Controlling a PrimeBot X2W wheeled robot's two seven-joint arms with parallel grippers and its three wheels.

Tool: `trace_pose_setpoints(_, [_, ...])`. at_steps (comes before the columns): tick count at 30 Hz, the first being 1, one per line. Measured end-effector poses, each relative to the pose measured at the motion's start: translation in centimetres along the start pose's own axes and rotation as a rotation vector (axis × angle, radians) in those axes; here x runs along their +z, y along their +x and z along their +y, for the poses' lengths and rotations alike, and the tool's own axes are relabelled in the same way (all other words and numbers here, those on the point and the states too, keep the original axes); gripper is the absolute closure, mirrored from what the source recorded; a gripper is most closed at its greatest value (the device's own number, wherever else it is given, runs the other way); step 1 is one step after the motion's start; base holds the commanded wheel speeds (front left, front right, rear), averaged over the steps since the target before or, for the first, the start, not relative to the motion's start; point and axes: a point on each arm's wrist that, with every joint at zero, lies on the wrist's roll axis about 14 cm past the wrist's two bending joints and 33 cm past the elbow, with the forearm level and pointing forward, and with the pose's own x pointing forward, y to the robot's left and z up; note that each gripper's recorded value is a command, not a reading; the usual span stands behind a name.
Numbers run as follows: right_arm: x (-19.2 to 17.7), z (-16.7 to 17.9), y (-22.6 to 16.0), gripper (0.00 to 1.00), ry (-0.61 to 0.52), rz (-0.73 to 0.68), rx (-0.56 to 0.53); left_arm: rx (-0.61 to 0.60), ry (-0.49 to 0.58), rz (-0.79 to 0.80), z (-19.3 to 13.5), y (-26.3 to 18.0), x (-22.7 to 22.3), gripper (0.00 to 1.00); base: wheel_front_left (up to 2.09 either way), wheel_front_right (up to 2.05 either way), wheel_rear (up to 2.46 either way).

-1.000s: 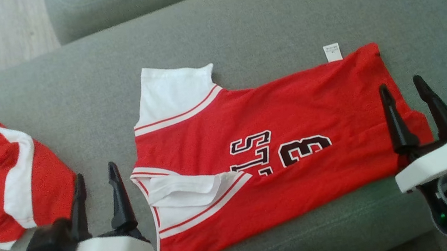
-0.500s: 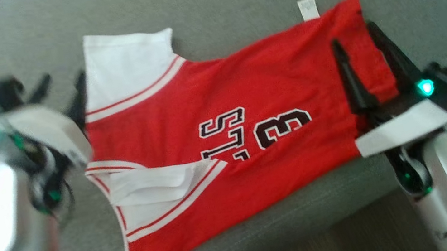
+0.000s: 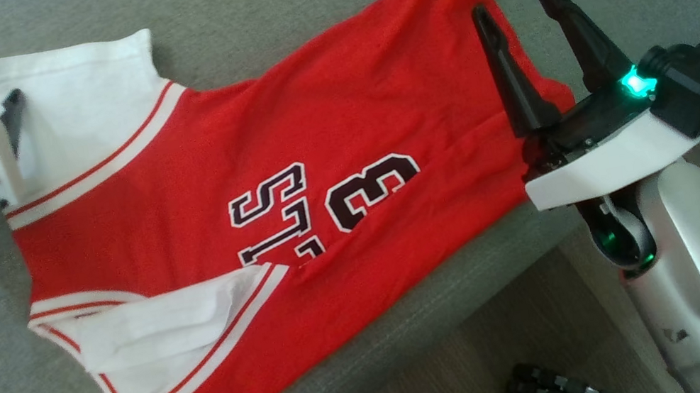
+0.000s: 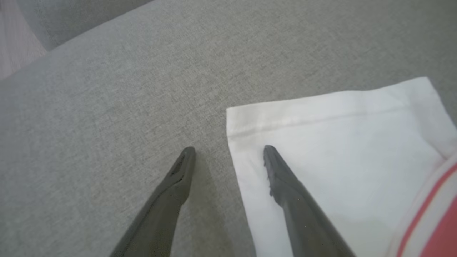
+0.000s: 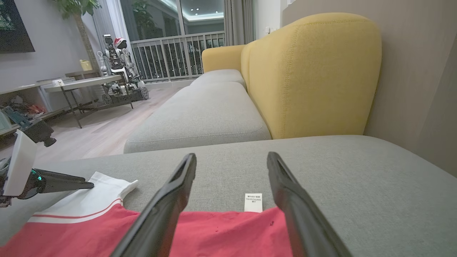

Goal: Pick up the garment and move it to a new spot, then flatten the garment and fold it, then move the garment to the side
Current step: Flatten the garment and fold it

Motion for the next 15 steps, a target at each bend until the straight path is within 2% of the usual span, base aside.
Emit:
trace_pose_setpoints(12, [0.4,-1.6,-0.7,0.00,-0.013,-0.005,-0.045,-0.030,0.008,0.015,-0.7,1.7,0.8,0.00,0.00,0.00,0.00])
trace_pose_setpoints(13, [0.4,-1.6,-0.7,0.00,-0.014,-0.004,-0.048,-0.036,0.008,0.017,-1.0,1.6,0.7,0.09,0.00,0.00,0.00])
trace_pose_setpoints(14, [0.3,-1.7,-0.7,0.00,-0.014,0.000,-0.048,-0.041,0.007,0.018,-1.1,1.6,0.7,0.83,0.00,0.00,0.00])
trace_pose_setpoints(15, [0.2,-1.7,-0.7,0.00,-0.012,0.003,-0.049,-0.048,0.010,0.020,-1.4,1.5,0.6,1.00,0.00,0.00,0.00])
